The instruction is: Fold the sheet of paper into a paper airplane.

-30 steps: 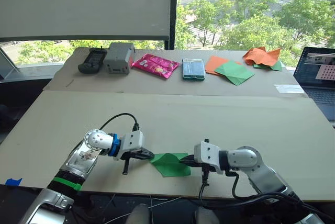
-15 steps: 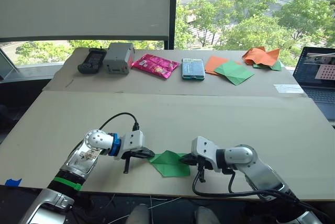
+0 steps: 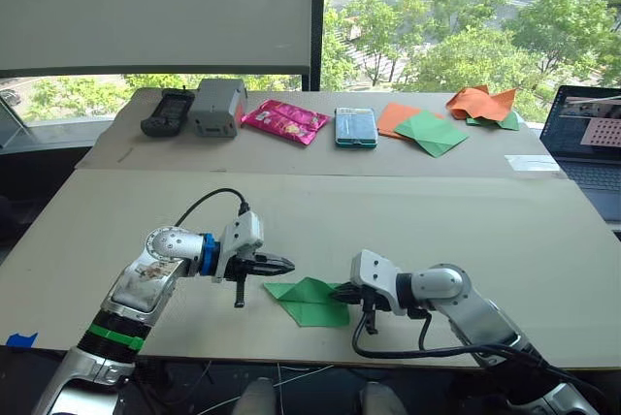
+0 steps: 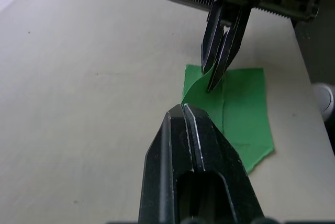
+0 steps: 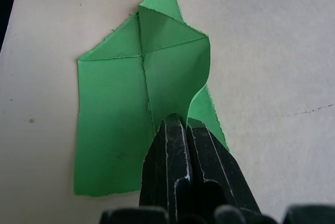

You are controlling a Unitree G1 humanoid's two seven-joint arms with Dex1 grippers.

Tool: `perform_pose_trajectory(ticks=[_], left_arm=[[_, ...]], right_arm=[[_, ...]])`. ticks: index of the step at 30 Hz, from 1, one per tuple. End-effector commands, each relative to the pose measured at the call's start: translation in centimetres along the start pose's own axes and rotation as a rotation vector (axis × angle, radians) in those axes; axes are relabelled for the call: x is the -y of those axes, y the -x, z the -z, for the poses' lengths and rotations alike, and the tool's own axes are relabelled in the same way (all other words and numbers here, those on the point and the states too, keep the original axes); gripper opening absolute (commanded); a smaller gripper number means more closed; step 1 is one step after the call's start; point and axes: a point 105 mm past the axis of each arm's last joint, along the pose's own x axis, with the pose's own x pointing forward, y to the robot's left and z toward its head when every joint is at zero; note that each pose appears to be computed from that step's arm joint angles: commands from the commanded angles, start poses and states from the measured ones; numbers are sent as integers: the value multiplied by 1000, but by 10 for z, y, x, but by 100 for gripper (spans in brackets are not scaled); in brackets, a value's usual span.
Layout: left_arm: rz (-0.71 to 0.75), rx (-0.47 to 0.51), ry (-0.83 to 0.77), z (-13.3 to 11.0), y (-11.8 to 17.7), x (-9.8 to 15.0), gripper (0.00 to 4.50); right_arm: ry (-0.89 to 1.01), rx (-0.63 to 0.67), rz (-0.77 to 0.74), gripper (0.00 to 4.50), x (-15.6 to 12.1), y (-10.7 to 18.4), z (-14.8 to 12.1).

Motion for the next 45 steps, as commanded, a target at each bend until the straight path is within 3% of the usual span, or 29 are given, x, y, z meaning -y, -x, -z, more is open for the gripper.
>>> perform_pose_trajectory(ticks=[1, 4, 14, 17, 22, 26, 29, 32, 37, 45], left_arm=[[19, -17, -20, 3, -5, 7, 1], [13, -82, -43, 20, -7, 6, 1], [19, -119, -41, 39, -17, 7, 1], [23, -129, -43, 42, -18, 8, 0], [24, -160, -46, 50, -17, 9, 0], [32, -189, -47, 60, -17, 12, 0], [25, -192, -41, 63, -17, 13, 0], [23, -194, -39, 65, -17, 14, 0], [19, -200, -46, 67, -16, 14, 0], [15, -198, -48, 68, -17, 16, 0]], right_arm=[[6, -13, -7, 0, 0, -2, 2], [13, -14, -7, 0, -1, -2, 1], [18, 7, 14, 0, 2, -1, -5], [12, 35, 36, 84, 6, 0, -12], [45, 112, 92, 264, 14, 6, -37], [120, 204, 100, 264, 8, 5, -69], [162, 200, 95, 264, 2, -2, -74], [138, 188, 63, 186, -8, -9, -69], [126, 114, 35, 9, -16, -18, -49], [105, 49, 21, 1, -16, -28, -28]])
